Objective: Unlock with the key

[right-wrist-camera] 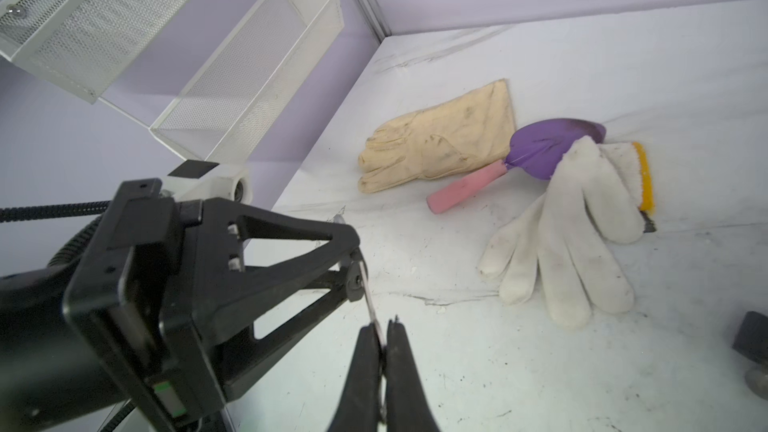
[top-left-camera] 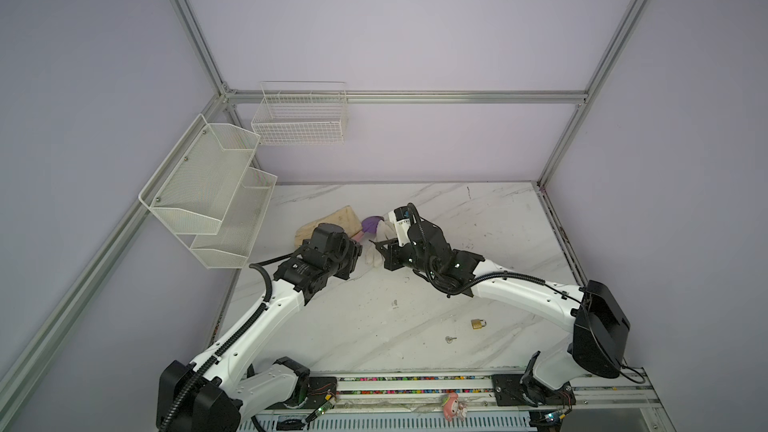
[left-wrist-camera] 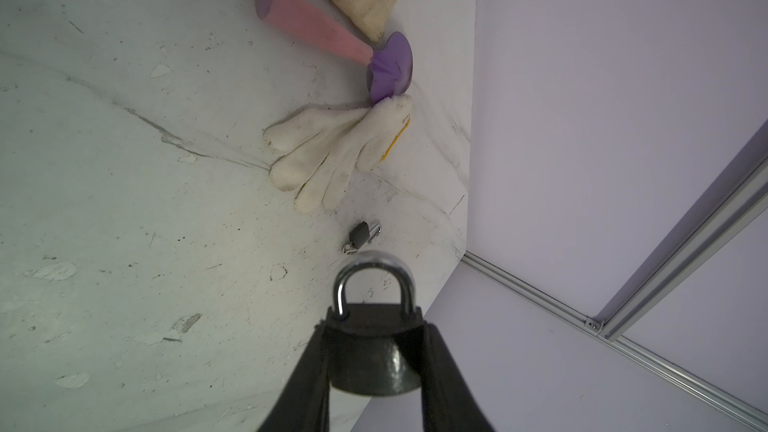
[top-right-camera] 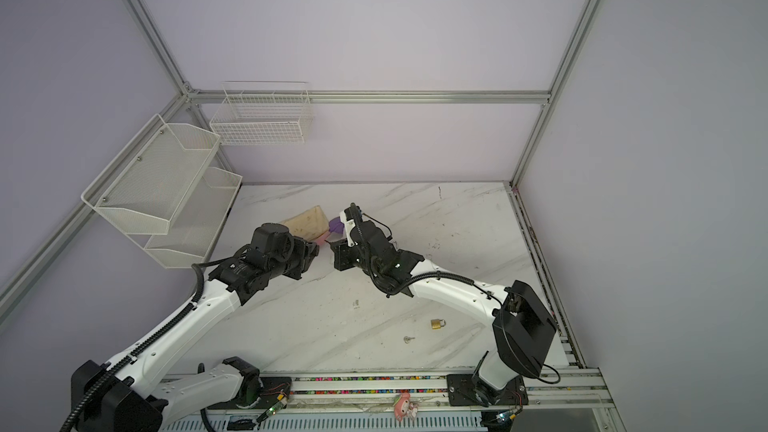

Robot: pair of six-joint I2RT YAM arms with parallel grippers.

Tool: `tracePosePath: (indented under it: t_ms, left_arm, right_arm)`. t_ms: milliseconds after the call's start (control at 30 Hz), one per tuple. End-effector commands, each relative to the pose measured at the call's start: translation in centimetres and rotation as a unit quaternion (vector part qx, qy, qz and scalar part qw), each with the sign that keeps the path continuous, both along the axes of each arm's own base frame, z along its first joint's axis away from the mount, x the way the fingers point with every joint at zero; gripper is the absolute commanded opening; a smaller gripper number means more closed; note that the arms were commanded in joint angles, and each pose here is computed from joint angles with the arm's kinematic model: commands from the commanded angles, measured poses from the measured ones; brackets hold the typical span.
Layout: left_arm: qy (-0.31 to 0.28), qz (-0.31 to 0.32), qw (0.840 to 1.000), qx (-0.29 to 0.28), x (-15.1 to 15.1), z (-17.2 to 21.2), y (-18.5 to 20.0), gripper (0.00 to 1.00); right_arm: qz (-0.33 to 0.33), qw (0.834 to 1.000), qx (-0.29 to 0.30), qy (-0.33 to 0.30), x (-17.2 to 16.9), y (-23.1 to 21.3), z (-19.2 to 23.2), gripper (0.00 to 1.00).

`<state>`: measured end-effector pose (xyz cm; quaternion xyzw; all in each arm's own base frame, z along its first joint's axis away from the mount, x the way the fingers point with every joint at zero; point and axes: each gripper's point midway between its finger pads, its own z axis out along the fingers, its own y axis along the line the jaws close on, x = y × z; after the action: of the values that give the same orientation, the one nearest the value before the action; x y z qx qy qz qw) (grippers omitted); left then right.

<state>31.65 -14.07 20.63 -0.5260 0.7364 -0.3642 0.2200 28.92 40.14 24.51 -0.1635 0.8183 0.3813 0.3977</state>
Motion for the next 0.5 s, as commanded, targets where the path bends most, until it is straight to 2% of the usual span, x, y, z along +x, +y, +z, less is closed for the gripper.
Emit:
tracePosePath:
  t_ms: [0, 467]
  left_arm:
    - [-0.039, -0.014, 0.999, -0.021, 0.8, 2.6, -0.7, 0.0]
    - [-0.046, -0.026, 0.998, -0.029, 0.4, 3.3, -0.9, 0.0]
  right_arm:
    - [0.038, 0.999, -0.022, -0.013, -0.8, 0.4, -0.8, 0.0]
    - [0.06, 0.996, -0.057, -0.021, -0.9, 0.5, -2.9, 0.0]
